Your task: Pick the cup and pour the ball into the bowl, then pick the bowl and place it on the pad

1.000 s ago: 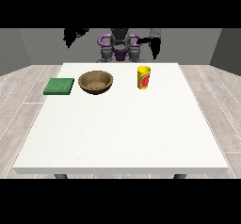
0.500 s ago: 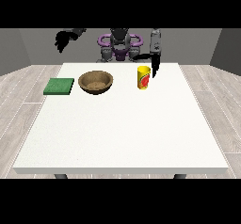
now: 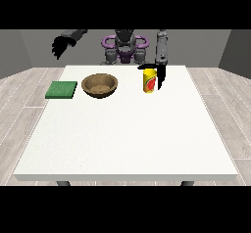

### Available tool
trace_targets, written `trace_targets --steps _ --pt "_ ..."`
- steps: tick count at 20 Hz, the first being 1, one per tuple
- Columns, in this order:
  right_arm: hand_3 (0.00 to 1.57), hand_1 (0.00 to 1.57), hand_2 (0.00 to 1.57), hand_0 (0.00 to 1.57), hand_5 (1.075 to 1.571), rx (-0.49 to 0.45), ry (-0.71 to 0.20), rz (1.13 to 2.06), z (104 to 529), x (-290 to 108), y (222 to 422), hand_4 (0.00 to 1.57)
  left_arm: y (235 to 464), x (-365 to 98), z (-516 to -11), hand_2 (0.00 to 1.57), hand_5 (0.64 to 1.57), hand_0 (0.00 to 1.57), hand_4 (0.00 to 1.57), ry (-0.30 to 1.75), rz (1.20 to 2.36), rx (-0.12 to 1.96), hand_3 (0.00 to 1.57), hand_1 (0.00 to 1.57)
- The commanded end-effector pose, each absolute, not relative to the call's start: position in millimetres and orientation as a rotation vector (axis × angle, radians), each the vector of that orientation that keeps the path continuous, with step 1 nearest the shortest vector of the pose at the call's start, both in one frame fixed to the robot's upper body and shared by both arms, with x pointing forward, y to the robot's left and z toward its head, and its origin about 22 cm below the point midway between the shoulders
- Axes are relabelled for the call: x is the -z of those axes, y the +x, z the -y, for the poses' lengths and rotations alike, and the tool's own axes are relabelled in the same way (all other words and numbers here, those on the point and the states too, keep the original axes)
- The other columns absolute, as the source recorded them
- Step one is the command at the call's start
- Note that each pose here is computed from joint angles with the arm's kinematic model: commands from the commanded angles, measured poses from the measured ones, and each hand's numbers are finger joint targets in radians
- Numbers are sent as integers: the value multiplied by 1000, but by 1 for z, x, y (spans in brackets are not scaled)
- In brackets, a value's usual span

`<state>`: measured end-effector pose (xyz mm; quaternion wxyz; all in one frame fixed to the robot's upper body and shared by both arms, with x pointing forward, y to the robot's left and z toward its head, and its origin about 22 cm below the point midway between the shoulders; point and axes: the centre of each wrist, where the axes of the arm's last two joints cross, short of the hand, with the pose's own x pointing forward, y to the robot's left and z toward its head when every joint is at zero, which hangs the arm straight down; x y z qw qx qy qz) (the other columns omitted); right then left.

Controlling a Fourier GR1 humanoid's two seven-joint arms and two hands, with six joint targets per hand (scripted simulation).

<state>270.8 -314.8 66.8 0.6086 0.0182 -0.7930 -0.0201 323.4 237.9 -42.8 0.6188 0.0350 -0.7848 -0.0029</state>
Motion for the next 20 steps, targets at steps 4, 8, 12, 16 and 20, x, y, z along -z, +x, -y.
trace_targets --steps 4,8,12,16,20 --pt "0 0 0 0 1566 10 69 1822 320 -94 272 674 330 68 -258 0 1555 0 887 130 1795 -64 0 0" --pt "140 0 0 0 1569 -26 104 1932 342 -108 280 647 323 80 -242 1571 1481 1226 1336 342 1859 56 1571 1226" --pt "164 0 0 0 1568 2 100 1899 345 -119 270 642 322 88 -261 1571 1457 1283 1366 403 1806 36 1571 1283" --pt "182 0 0 0 1566 50 55 1779 382 -76 265 634 338 67 -233 1571 1413 1285 1408 440 1722 135 1571 1285" --pt "327 0 0 0 1565 61 45 1692 394 -70 263 639 351 53 -204 1571 1446 1289 1411 547 1709 281 1571 1289"
